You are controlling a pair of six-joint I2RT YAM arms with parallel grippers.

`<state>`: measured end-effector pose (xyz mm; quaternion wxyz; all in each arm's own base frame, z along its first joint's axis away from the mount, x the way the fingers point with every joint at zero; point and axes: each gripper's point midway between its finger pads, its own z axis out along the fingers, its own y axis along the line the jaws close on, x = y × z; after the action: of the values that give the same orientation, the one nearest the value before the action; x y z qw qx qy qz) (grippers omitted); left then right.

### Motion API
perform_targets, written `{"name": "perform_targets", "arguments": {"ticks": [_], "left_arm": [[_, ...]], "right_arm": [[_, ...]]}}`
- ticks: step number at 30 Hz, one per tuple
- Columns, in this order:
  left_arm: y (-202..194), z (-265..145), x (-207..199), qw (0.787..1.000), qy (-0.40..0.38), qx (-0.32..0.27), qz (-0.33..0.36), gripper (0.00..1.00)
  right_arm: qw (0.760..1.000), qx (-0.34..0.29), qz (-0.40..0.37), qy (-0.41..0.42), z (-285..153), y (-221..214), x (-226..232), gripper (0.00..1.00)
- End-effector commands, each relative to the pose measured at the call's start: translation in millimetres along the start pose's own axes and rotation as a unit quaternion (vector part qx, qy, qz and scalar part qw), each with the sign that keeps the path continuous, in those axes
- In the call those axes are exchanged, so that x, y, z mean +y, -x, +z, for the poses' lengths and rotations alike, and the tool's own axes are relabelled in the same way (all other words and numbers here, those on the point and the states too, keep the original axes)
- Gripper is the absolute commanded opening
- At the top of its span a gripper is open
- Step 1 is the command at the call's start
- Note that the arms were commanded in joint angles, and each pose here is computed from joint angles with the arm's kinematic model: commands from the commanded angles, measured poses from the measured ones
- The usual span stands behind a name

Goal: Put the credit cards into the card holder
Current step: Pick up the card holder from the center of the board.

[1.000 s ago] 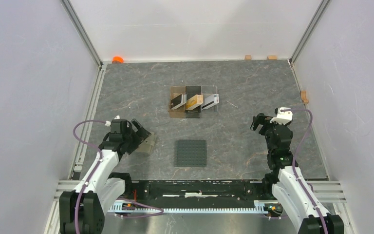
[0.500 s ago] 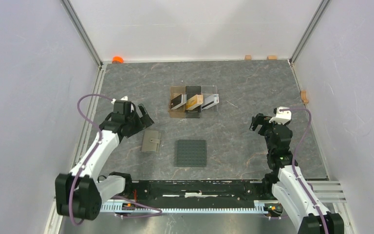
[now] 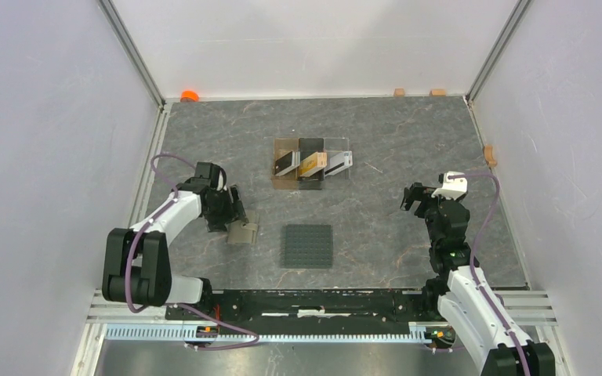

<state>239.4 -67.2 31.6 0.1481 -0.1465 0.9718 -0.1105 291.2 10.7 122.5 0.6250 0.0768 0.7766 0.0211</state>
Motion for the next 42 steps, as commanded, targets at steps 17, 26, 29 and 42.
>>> {"name": "perform_targets", "arguments": {"ticks": [17, 26, 29, 42], "left_arm": [[-2, 5, -29, 0.994, -0.085, 0.042, 0.046, 0.08], [28, -68, -78, 0.965, -0.193, -0.116, 0.131, 0.02], [30, -99, -100, 0.938, -0.243, -0.176, 0.173, 0.02], [-14, -189, -222, 0.801, -0.466, -0.212, 0.309, 0.02]], "right_arm": [[0.997, -0.035, -0.012, 0.073, 3, 29, 29, 0.98], [0.969, 0.027, -0.007, 0.247, -7, 28, 94, 0.98], [0.943, 0.042, 0.031, 0.329, -25, 36, 125, 0.98], [0.791, 0.023, 0.141, 0.595, -124, 89, 244, 0.98]]}}
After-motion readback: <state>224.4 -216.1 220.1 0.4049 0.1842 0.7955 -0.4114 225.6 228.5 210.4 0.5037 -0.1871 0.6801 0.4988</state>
